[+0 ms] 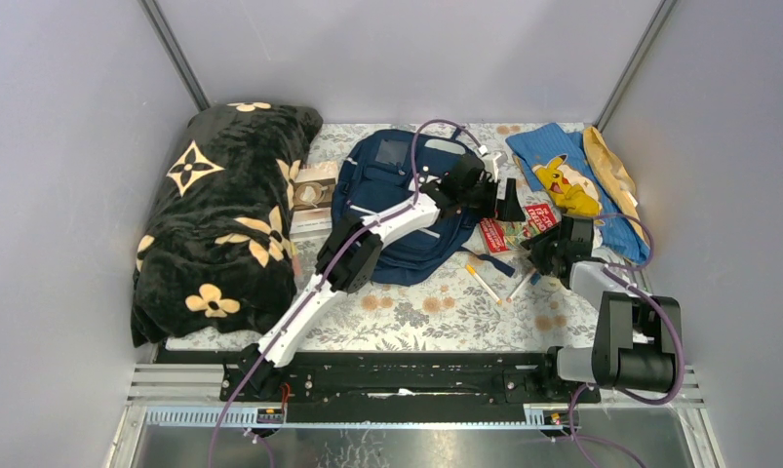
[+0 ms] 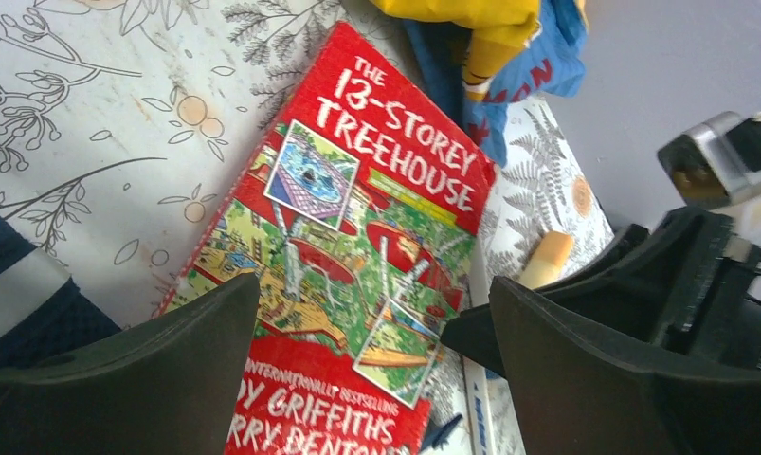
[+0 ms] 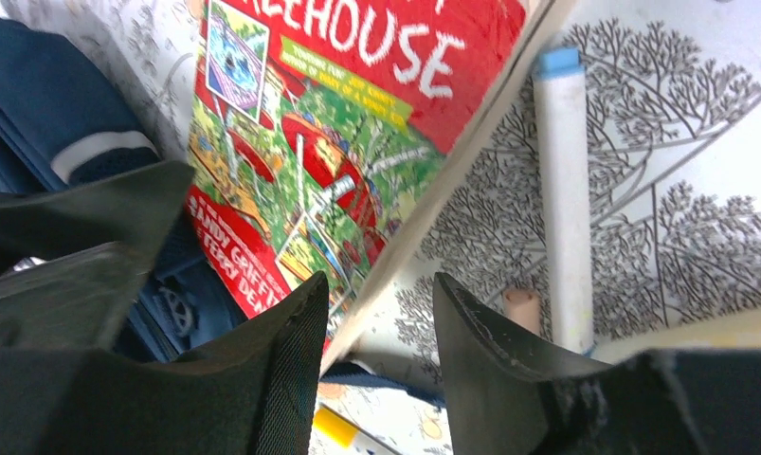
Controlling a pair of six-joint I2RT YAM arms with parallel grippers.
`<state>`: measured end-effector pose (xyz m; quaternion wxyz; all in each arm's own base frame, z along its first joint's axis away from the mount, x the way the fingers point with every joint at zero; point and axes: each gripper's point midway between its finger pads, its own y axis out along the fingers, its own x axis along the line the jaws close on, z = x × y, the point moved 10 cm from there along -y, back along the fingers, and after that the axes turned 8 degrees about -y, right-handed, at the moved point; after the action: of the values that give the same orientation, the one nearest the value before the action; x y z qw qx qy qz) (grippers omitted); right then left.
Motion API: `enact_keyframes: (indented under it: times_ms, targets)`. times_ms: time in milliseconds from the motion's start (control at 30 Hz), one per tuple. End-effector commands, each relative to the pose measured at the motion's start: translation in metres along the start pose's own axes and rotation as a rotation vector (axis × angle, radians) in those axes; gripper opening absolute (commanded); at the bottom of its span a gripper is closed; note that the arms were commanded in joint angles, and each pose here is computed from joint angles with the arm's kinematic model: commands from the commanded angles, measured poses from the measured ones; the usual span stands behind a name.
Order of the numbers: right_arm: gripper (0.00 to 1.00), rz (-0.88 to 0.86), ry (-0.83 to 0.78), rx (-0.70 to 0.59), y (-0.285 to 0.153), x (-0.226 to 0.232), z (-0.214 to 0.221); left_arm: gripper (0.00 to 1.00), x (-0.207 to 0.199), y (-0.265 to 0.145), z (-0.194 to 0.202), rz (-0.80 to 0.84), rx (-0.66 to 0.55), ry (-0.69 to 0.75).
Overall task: Pack the student bag
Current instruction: Pick up the book from the center of the board.
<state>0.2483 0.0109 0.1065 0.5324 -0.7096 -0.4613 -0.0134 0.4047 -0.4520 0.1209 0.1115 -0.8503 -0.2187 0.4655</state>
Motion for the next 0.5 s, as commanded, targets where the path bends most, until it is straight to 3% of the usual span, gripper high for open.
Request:
enact_keyframes:
  times_ms: [0,167,333,467]
  targets:
    - [0.52,-0.08,0.079,-0.079,0.011,0.009,-0.015,0.99,0.011,0.018,-0.009,0.015,-0.135,0.024]
    - [0.53,-0.073,0.157,-0.072,0.028,0.003,-0.023,0.99,0.017,0.029,-0.004,-0.014,-0.161,0.014]
    - [0.52,-0.057,0.191,-0.031,0.039,-0.002,-0.025,0.99,0.029,0.031,0.011,-0.032,-0.104,-0.015]
    - [0.42,-0.115,0.213,-0.049,0.04,0.0,-0.028,0.99,0.037,0.031,0.031,-0.026,-0.036,-0.064]
